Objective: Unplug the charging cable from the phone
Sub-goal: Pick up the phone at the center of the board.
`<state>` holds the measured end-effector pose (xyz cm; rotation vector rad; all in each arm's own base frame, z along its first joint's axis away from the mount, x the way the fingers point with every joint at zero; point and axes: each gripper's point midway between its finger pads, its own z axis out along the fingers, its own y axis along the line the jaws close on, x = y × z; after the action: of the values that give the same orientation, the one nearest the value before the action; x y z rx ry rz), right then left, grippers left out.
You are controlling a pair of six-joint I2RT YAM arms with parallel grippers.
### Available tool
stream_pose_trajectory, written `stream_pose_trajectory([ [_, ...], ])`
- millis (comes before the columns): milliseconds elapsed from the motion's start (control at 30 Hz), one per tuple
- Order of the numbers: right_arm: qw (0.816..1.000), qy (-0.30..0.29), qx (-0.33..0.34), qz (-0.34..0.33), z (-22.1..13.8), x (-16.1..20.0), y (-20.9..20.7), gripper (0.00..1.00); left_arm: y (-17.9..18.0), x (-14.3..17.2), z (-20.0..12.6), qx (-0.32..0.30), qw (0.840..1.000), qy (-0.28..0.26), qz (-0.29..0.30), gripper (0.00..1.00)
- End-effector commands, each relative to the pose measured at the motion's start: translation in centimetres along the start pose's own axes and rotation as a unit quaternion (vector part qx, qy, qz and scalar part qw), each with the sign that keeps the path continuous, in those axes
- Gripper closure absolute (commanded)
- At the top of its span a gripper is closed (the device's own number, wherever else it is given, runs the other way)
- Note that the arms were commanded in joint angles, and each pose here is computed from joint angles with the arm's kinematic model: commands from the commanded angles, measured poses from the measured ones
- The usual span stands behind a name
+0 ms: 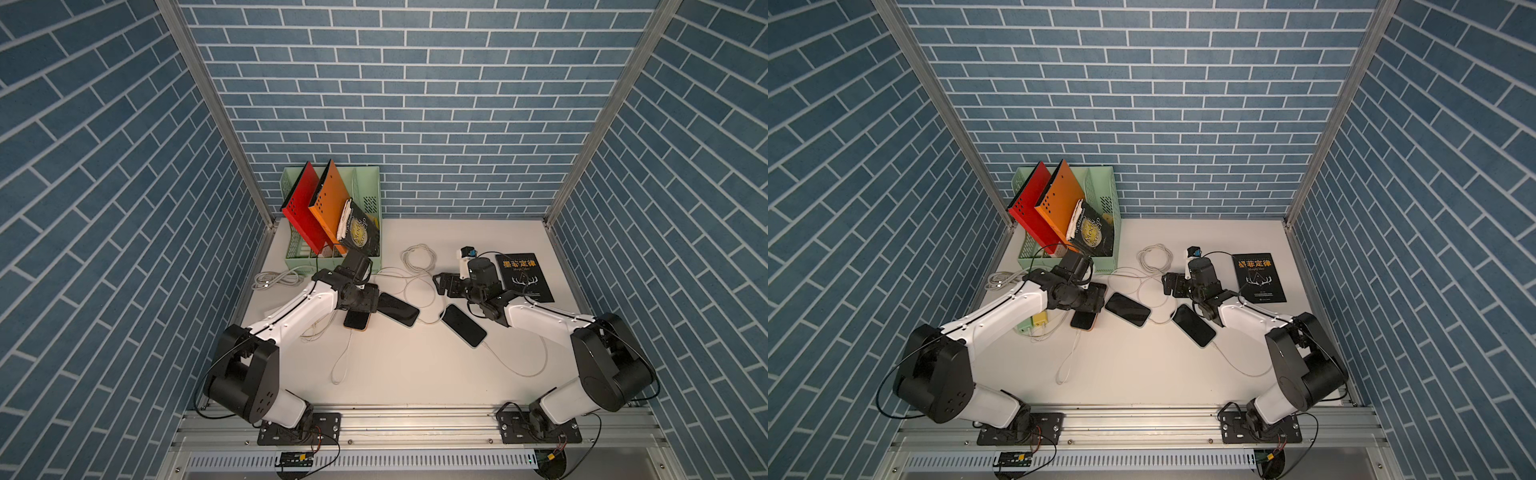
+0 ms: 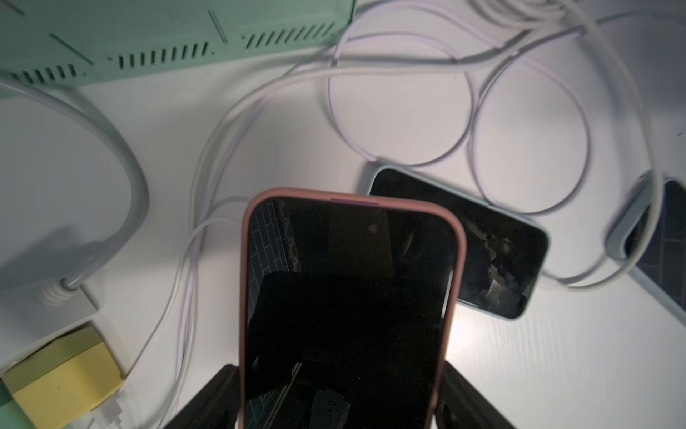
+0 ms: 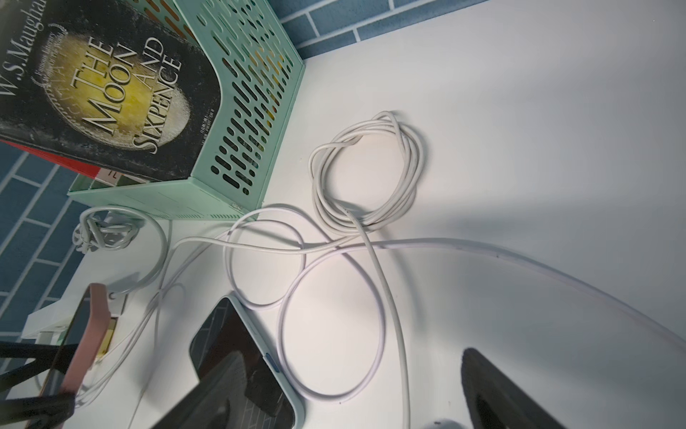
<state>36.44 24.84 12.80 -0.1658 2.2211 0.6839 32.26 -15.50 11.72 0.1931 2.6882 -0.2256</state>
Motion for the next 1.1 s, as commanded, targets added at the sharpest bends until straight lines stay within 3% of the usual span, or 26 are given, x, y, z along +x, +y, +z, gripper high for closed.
stream_pose_trajectory([
  [0,0.999,0.004,-0.039,-0.005,0.2,-0.5,2.3,0.1,-2.2,-6.0,-2.9,0.039,0.994,-0.102,-0.023,0.93],
  [200,0.99,0.016,-0.136,-0.037,0.4,0.7,7.7,0.15,-2.6,-10.9,-4.7,0.03,0.985,-0.165,-0.046,0.94],
  [367,0.973,0.036,-0.219,-0.061,0.4,2.4,12.4,0.22,-2.1,-12.6,-5.8,0.015,0.978,-0.196,-0.067,0.95],
  [467,0.968,0.037,-0.241,-0.063,0.6,2.8,14.0,0.25,-2.4,-12.9,-6.0,0.024,0.977,-0.201,-0.07,0.95],
  [700,0.957,0.017,-0.281,-0.064,0.4,0.7,16.4,0.12,-3.3,-12.3,-6.4,0.052,0.977,-0.201,-0.058,0.95],
  [900,0.953,0.012,-0.3,-0.049,0.6,0.4,16.9,0.07,-3.2,-11.9,-6.7,0.052,0.977,-0.2,-0.051,0.95],
  [1067,0.951,0.022,-0.303,-0.05,0.7,1.0,17.0,0.17,-2.5,-12.0,-6.9,0.033,0.977,-0.203,-0.063,0.95],
])
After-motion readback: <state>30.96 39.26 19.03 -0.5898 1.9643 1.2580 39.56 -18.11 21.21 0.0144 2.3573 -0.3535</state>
